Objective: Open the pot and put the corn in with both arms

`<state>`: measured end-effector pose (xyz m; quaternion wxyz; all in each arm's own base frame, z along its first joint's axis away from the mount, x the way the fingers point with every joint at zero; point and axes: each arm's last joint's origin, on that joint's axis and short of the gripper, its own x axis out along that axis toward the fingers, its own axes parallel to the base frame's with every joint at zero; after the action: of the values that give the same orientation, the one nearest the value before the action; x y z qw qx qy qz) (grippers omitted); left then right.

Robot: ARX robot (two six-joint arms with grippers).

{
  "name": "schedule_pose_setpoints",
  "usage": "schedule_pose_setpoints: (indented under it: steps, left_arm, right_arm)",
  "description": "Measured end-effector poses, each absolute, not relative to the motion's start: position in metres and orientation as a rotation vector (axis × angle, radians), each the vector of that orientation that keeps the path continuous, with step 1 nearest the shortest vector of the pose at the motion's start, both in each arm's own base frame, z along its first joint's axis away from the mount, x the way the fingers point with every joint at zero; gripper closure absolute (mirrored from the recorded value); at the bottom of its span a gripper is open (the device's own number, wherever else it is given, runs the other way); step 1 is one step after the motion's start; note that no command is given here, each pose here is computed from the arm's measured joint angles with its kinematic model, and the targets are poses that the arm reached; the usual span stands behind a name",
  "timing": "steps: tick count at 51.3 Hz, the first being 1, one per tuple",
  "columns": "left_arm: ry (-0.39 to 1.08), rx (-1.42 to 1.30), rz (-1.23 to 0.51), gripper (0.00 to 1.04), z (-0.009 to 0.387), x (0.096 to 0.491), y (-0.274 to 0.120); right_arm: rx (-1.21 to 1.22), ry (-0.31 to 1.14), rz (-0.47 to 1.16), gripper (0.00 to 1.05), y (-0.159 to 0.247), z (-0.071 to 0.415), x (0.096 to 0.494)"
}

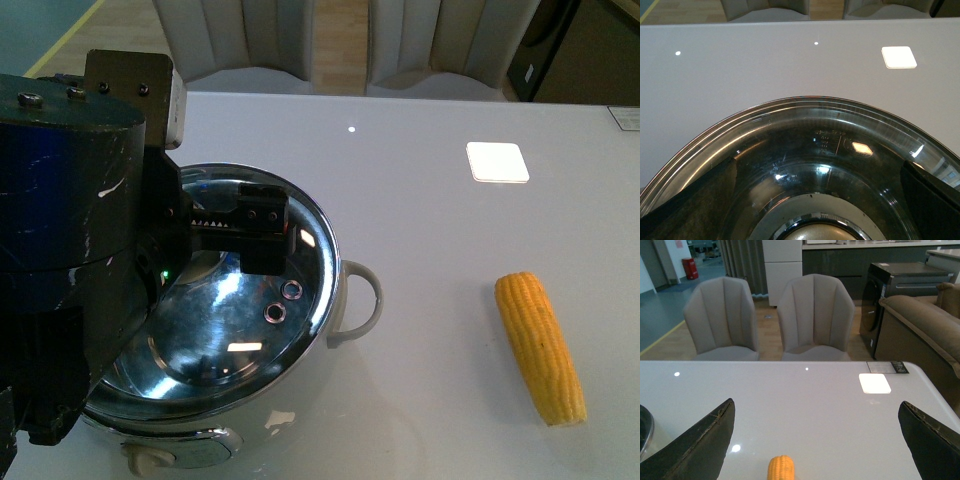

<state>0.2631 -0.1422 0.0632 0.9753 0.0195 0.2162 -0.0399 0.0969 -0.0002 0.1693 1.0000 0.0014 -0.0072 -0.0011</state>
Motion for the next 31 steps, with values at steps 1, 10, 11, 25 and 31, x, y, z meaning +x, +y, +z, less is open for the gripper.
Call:
schedule_pose_setpoints:
  steps: [1, 10, 11, 25, 31]
  left_arm:
    - [0.434, 0.039, -0.081, 0.07, 0.0633, 0.2630, -0.1425]
    - [0.447, 0.020, -0.076, 0.19, 0.0620, 0.2623, -0.1426]
    - [0.452, 0.020, -0.075, 0.23, 0.0614, 0.2620, -0.1425]
    - [0.466, -0.010, -0.059, 0.64, 0.0601, 0.2620, -0.1429]
    - [0.465, -0.010, -0.059, 0.64, 0.0604, 0.2621, -0.1430]
  right_arm:
    - [0.003, -0.014, -0.002, 0.09, -0.0002, 0.1693, 0.0969]
    - [0.003, -0.014, -0.002, 0.09, -0.0002, 0.1693, 0.0969]
    - [0.003, -0.014, -0.002, 0.09, -0.0002, 0.1693, 0.0969]
    - [0.003, -0.014, -0.002, 0.09, -0.0002, 0.1693, 0.0969]
    - [0.003, -0.014, -0.002, 0.09, -0.0002, 0.1693, 0.0969]
